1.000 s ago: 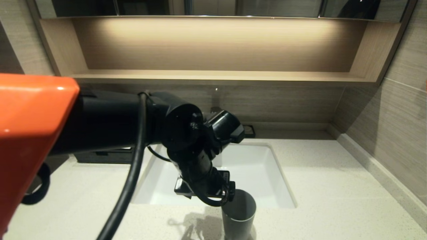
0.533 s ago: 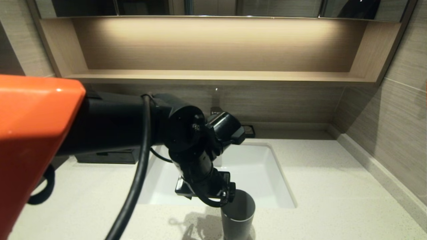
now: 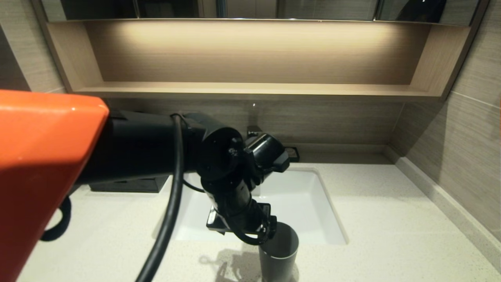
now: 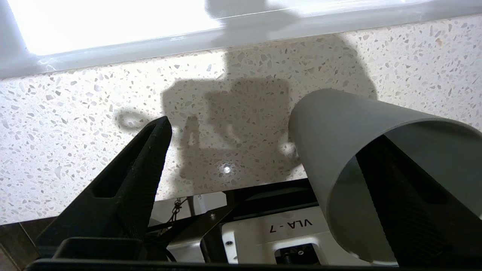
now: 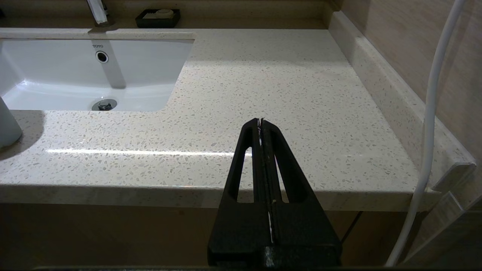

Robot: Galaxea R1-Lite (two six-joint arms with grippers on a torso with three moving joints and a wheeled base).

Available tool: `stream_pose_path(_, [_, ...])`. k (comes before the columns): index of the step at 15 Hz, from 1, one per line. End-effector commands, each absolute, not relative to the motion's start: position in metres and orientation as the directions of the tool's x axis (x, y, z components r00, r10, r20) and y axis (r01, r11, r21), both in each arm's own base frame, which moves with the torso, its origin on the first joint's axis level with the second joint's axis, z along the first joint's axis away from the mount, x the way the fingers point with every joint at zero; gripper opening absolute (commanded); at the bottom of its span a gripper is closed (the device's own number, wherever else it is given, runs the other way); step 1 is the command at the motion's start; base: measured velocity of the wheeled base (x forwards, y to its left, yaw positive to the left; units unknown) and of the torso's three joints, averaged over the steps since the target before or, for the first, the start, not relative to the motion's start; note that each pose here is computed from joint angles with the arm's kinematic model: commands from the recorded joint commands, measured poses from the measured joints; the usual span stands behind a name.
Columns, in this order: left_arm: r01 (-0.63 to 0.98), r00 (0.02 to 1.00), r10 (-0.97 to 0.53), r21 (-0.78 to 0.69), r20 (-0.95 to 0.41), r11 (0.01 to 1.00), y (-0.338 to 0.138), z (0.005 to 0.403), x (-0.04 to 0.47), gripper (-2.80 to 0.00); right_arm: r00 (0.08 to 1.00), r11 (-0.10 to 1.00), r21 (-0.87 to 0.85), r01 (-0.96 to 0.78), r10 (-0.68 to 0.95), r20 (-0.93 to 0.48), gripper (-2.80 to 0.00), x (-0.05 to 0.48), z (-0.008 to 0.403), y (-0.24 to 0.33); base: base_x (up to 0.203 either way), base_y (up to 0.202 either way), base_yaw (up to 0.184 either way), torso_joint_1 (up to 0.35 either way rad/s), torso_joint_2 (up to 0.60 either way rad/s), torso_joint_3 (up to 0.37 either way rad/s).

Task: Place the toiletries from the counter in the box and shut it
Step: Pick up the cup

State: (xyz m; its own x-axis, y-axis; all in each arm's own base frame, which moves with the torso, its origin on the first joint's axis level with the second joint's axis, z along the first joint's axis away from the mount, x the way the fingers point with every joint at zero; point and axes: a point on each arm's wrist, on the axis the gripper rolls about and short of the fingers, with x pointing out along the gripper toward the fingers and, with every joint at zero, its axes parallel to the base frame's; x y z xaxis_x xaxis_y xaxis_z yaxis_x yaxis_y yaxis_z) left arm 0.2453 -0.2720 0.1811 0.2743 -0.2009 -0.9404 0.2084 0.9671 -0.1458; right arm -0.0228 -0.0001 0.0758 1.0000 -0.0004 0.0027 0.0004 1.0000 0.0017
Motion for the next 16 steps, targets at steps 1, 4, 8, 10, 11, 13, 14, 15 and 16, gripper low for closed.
stream_pose_path(1, [0.203,0.272,-0.194,-0.141,-0.943,0.969,-0.2719,0.18,0.2456,0.0,1.0,1.0,0.002,0.0,0.0,0.004,-2.8,-0.0229,0.0758,-0.0001,0.0,0.0,0.0,0.0,0.0,0.0])
stream_pose_path(4, [0.199,0.277,-0.181,-0.128,-0.944,0.971,-0.2722,0.178,0.2463,0.0,1.0,1.0,0.002,0.0,0.0,0.003,-2.8,-0.0228,0.0758,-0.0001,0.0,0.0,0.0,0.0,0.0,0.0])
stream_pose_path(8, [0.195,0.282,-0.168,-0.115,-0.944,0.974,-0.2725,0.1762,0.2469,0.0,1.0,1.0,0.002,0.0,0.0,0.002,-2.8,-0.0227,0.0754,-0.0001,0.0,0.0,0.0,0.0,0.0,0.0])
stream_pose_path(10, [0.194,0.282,-0.166,-0.113,-0.945,0.974,-0.2727,0.1757,0.2471,0.0,1.0,1.0,0.002,0.0,0.0,0.005,-2.8,-0.0229,0.0758,-0.0001,0.0,0.0,0.0,0.0,0.0,0.0])
stream_pose_path(11, [0.194,0.282,-0.166,-0.113,-0.945,0.974,-0.273,0.1754,0.2474,0.0,1.0,1.0,0.002,0.0,0.0,0.003,-2.8,-0.0228,0.0757,-0.0001,0.0,0.0,0.0,0.0,0.0,0.0])
stream_pose_path(13, [0.194,0.278,-0.162,-0.11,-0.947,0.975,-0.2725,0.1753,0.247,0.0,1.0,1.0,0.002,0.0,0.0,0.004,-2.8,-0.0229,0.0757,-0.0001,0.0,0.0,0.0,0.0,0.0,0.0])
stream_pose_path(14, [0.193,0.279,-0.16,-0.108,-0.947,0.975,-0.2724,0.1753,0.2469,0.0,1.0,1.0,0.002,0.0,0.0,0.003,-2.8,-0.0228,0.0758,-0.0001,0.0,0.0,0.0,0.0,0.0,0.0])
stream_pose_path(15, [0.194,0.279,-0.161,-0.109,-0.947,0.975,-0.2725,0.1762,0.2469,0.0,1.0,1.0,0.002,0.0,0.0,0.002,-2.8,-0.0227,0.0754,-0.0001,0.0,0.0,0.0,0.0,0.0,0.0])
stream_pose_path(16, [0.193,0.272,-0.154,-0.103,-0.95,0.976,-0.2725,0.1752,0.2469,0.0,1.0,1.0,0.002,0.0,0.0,0.002,-2.8,-0.0227,0.0754,-0.0001,0.0,0.0,0.0,0.0,0.0,0.0])
